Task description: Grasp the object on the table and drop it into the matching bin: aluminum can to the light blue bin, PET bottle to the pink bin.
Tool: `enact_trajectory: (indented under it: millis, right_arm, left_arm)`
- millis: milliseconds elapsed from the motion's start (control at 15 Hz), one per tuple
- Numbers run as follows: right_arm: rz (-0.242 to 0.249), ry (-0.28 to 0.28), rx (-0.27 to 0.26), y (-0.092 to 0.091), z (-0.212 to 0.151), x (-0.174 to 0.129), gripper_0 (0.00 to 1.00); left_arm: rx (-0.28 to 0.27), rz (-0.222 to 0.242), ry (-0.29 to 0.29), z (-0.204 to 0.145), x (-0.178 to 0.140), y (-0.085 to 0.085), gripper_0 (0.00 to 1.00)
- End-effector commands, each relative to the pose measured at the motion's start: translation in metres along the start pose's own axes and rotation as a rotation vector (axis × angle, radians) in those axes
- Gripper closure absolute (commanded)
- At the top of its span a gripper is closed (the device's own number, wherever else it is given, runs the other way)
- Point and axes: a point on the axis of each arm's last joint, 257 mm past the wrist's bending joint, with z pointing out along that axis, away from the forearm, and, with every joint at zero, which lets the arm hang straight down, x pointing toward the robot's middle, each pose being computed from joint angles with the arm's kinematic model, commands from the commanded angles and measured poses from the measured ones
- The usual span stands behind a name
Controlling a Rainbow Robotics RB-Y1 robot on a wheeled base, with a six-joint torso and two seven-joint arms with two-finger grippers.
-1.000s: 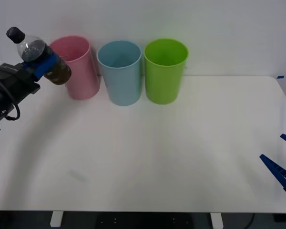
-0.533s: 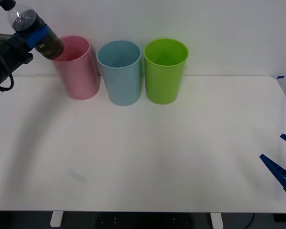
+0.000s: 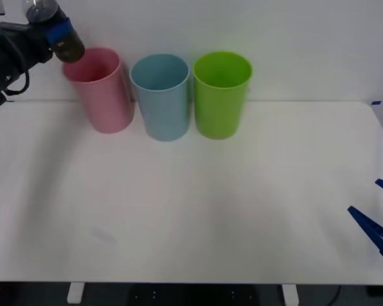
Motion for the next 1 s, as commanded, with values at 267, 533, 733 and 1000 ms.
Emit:
enact_trajectory:
  millis: [267, 533, 733, 1000]
  right_arm:
    - [0.0, 0.0, 0.0, 0.0, 0.0, 0.0, 0.0]
    - [0.0, 0.0, 0.0, 0.0, 0.0, 0.0, 0.0]
    - [0.0, 0.0, 0.0, 0.0, 0.0, 0.0, 0.0]
    - [0.0, 0.0, 0.0, 0.0, 0.0, 0.0, 0.0]
  left_arm:
    - [-0.022, 0.051, 0.069, 0.04, -0.001, 0.003, 1.0]
    - [-0.044, 0.074, 0.091, 0.06, 0.0, 0.002, 1.0]
    - [-0.049, 0.066, 0.083, 0.065, 0.003, -0.003, 0.99]
    - [-0.047, 0.071, 0.079, 0.065, 0.002, -0.004, 0.69]
